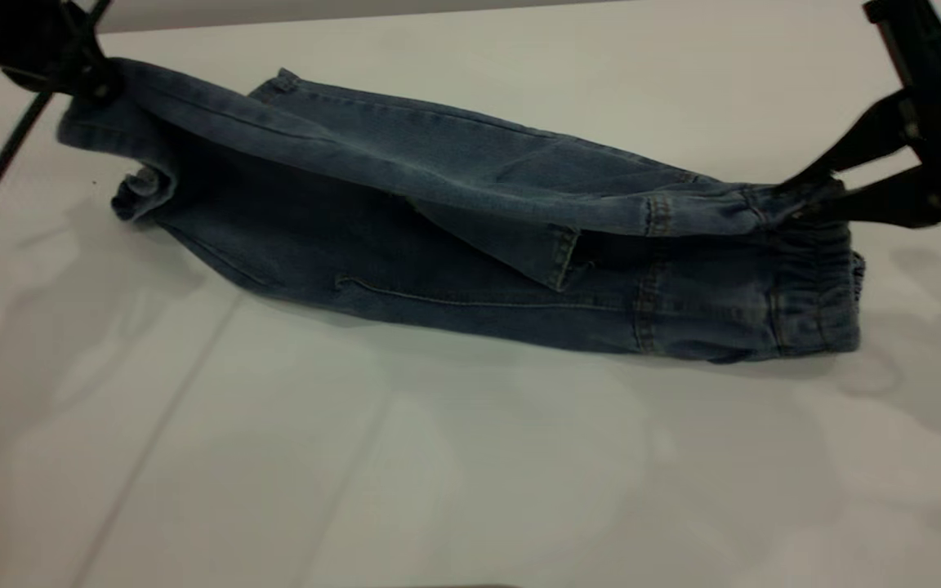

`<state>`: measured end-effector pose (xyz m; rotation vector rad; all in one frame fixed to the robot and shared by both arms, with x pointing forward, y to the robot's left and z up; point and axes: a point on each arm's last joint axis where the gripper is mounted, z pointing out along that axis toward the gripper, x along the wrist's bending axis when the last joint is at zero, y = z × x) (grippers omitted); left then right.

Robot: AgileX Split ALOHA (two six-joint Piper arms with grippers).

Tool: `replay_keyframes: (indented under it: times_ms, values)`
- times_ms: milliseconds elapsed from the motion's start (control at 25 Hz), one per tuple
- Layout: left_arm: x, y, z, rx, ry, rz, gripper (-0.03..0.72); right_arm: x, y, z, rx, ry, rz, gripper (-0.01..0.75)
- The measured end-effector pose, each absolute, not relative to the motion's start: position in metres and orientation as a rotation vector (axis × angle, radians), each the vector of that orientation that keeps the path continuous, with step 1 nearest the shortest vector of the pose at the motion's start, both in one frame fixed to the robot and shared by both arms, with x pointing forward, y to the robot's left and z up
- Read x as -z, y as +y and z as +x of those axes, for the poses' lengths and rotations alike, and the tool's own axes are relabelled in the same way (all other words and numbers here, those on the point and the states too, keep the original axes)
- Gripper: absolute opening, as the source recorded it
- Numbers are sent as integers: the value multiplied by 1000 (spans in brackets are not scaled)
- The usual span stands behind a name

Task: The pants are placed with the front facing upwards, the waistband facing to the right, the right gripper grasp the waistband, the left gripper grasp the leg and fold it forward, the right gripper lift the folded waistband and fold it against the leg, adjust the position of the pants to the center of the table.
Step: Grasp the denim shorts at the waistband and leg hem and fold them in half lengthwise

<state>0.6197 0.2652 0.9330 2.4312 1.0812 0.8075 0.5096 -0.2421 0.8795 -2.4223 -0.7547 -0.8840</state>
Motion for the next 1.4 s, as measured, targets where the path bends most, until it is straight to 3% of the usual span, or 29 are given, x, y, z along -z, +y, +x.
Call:
replay_keyframes:
  times_ms: [400,1000,1160,1400]
  values:
    - [-909,237,665,-801,1008,2439,53,-862,-243,545,814,-507,-2465,62]
    - [-874,234,694,-761,1150,2352,90,-854,-254,547,721,-226,-2622,69]
    - [-880,235,700,-824,1168,2283,167,-853,-255,547,716,-206,-2629,76]
    - [-882,233,702,-856,1164,2255,375,-858,-255,556,768,-276,-2624,165]
